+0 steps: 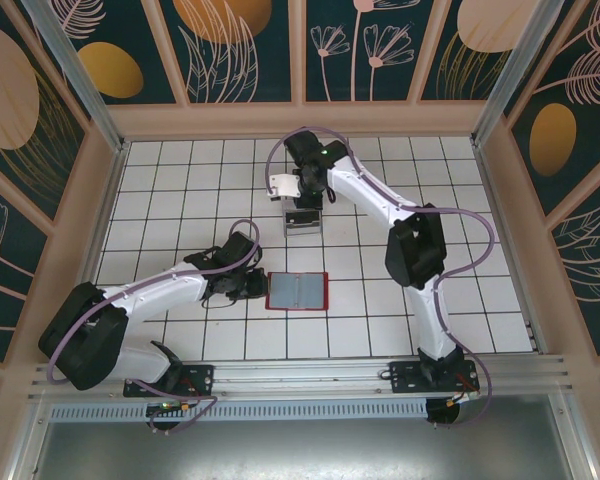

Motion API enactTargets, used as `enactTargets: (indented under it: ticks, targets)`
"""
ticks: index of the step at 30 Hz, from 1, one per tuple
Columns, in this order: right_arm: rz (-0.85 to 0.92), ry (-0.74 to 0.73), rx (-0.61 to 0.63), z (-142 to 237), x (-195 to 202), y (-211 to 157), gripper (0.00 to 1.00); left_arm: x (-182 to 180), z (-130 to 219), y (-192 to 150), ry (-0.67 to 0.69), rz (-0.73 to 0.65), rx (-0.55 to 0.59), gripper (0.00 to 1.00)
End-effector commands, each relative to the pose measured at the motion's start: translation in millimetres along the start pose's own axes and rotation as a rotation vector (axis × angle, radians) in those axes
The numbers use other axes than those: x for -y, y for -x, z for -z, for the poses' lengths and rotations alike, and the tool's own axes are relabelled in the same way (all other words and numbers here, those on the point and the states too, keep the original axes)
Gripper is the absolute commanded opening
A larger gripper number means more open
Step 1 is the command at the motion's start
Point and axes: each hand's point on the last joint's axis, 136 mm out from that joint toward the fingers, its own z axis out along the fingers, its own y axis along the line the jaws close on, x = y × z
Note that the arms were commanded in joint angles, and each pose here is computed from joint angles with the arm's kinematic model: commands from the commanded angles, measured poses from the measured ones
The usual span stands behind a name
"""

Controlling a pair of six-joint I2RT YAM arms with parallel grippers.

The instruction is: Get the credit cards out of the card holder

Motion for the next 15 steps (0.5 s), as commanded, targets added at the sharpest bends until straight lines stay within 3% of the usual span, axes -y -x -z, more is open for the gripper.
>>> enactTargets:
  ticks: [1,15]
  targets:
    - [0.016,0.037,-0.014,-6.5,-2.7,-4.5,0.00,-2.3,1.7,-0.7,-0.002,0.018,0.012,0.16]
    - [0.020,0.059,-0.052,-28.7,-4.0,-10.6,0.00,-4.1,1.0,-1.1,0.004,0.020,0.015,0.16]
